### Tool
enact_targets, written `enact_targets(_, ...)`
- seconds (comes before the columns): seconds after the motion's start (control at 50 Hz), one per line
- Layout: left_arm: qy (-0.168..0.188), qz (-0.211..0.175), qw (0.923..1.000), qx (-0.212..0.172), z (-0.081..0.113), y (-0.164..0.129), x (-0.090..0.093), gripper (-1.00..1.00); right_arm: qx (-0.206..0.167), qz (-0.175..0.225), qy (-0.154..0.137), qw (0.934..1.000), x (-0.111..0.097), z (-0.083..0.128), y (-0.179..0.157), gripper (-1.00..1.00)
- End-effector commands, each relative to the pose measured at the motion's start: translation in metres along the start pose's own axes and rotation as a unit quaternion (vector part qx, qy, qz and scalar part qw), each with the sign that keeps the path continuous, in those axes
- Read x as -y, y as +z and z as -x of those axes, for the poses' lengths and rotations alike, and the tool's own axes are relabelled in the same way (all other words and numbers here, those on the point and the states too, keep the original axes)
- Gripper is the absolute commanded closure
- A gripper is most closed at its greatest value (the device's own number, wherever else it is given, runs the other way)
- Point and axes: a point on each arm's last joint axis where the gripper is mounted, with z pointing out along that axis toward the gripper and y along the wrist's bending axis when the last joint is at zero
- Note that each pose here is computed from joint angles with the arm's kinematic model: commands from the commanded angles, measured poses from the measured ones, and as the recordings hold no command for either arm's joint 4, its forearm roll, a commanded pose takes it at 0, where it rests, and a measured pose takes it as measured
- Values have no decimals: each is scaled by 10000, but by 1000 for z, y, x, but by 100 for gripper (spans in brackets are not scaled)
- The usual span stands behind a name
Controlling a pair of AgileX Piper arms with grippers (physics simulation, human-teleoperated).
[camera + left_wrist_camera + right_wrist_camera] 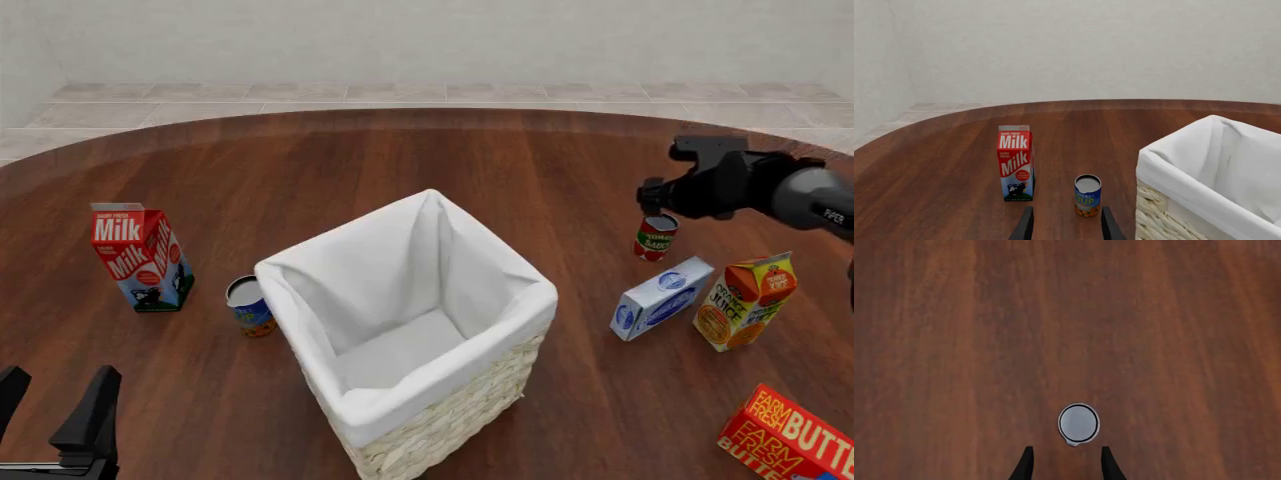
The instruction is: Pick up the tomato sauce, and put it in the basket.
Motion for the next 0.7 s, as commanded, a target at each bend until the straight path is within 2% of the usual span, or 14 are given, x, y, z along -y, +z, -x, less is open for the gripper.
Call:
enact_targets(0.02,0,0,10000,-1,0,0,0,-100,-5,-6,35,10000,1,-3,13,-100)
enact_targets(0.7,0,0,10000,0,0,0,0,-100,-153,-107,122,9998,15,-18,47,-100)
